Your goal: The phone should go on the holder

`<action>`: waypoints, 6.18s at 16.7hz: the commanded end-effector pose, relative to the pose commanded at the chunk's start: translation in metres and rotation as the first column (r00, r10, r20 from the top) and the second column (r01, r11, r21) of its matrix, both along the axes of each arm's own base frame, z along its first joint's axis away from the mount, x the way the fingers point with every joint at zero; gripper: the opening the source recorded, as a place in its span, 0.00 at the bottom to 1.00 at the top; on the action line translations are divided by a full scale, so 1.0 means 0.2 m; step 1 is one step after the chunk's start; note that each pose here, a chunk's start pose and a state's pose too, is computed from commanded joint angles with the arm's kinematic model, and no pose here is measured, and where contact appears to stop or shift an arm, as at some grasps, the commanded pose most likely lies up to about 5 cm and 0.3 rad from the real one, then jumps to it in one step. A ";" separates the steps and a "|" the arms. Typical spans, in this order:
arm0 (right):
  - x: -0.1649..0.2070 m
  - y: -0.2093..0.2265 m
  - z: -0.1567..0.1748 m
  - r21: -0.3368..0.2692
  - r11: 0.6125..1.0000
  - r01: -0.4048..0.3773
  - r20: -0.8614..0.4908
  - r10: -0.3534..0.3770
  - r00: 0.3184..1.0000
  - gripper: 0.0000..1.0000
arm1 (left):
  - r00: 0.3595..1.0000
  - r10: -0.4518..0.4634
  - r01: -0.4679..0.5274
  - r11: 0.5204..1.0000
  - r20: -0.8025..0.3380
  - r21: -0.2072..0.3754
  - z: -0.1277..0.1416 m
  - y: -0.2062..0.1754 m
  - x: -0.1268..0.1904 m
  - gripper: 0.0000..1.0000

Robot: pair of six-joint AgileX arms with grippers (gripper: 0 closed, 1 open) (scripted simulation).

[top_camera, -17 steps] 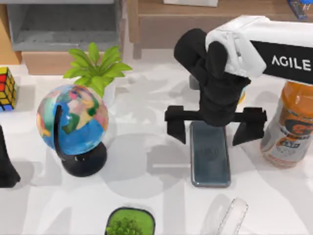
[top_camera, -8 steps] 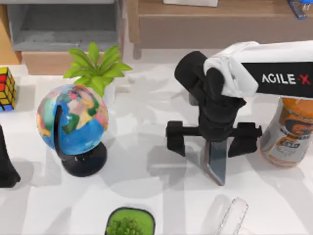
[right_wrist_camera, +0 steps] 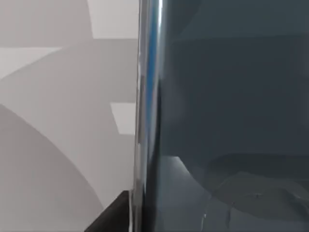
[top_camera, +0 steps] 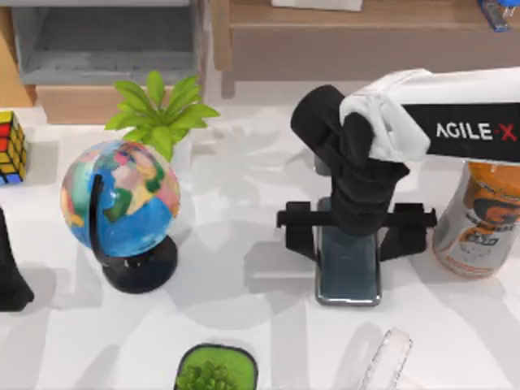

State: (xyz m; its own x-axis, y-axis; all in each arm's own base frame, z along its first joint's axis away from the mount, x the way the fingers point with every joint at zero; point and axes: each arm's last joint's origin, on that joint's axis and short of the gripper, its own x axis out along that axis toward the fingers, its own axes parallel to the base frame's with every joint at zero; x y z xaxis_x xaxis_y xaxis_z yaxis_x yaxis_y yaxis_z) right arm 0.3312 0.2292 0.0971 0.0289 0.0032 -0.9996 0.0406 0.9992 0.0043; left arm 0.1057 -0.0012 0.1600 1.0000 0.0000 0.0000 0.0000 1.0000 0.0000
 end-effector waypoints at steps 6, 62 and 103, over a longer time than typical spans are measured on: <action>0.00 0.00 0.00 0.000 1.000 0.000 0.000 0.000 1.000 0.10 | 1.000 0.000 0.000 1.000 0.000 0.000 0.00 0.00 0.00 1.00; -0.55 -1.38 0.82 -0.003 0.999 0.044 0.938 -0.012 0.347 0.00 | 1.000 0.000 0.000 1.000 0.000 0.000 0.00 0.00 0.00 1.00; -0.40 -1.41 0.47 -0.003 1.000 0.031 0.882 -0.012 0.472 0.98 | 1.000 0.000 0.000 1.000 0.000 0.000 0.00 0.00 0.00 1.00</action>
State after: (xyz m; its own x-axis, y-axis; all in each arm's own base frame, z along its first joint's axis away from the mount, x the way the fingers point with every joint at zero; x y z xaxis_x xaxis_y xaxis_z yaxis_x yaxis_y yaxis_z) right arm 0.2517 -0.0525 0.1903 0.8946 -0.0253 -0.4461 0.0458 0.9983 0.0352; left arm 0.1057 -0.0012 0.1600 1.0000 0.0000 0.0000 0.0000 1.0000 0.0000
